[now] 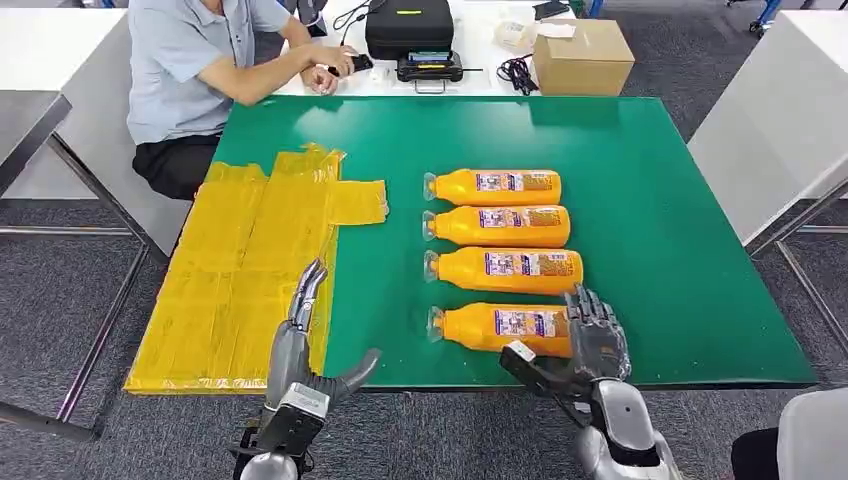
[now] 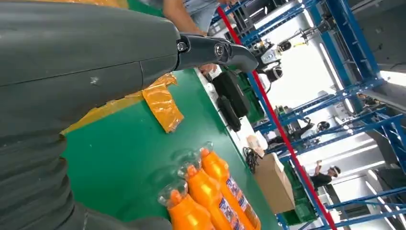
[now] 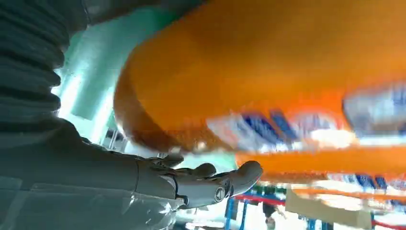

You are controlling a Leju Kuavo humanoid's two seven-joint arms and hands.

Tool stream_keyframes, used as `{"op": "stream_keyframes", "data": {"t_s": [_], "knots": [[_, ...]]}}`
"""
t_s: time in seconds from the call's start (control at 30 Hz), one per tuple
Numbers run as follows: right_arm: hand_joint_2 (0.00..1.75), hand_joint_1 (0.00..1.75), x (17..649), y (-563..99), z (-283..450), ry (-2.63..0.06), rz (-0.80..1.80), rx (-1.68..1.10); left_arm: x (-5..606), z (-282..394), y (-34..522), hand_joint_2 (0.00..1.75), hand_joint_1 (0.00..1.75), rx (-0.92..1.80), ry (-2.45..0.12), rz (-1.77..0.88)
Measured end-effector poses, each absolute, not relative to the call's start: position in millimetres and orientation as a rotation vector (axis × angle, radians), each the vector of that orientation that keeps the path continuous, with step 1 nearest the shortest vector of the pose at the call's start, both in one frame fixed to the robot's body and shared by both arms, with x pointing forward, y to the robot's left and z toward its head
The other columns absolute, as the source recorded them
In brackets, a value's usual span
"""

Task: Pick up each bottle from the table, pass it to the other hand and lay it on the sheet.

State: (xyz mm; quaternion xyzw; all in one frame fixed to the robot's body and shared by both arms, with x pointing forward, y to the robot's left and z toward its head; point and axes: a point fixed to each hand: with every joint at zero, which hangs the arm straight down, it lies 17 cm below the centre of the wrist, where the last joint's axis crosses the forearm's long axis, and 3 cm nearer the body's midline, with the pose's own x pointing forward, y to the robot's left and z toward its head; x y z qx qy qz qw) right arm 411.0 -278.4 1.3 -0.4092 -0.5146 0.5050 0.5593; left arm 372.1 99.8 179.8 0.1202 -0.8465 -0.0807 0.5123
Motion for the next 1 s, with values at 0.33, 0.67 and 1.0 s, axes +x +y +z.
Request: {"op": "stream_keyframes", "data": {"t_s": [0.33, 0.67, 1.0], "knots": [[1.75, 1.75, 415.9, -288.0, -11.1, -1.219, 1.153, -0.884, 372.2, 181.3, 98.1, 1.75, 0.0, 0.281, -2.046, -0.197], [1.75, 1.75, 416.4, -289.8, -13.5, -1.25, 1.119, -0.83, 373.0, 181.3, 96.9, 1.75, 0.0, 0.274, -2.05, -0.195], [1.75, 1.75, 403.4, -260.3, 6.2, -1.486, 0.917, -0.576, 375.8, 181.6, 112.9, 1.75, 0.0, 0.175, -2.03, 0.002]]}}
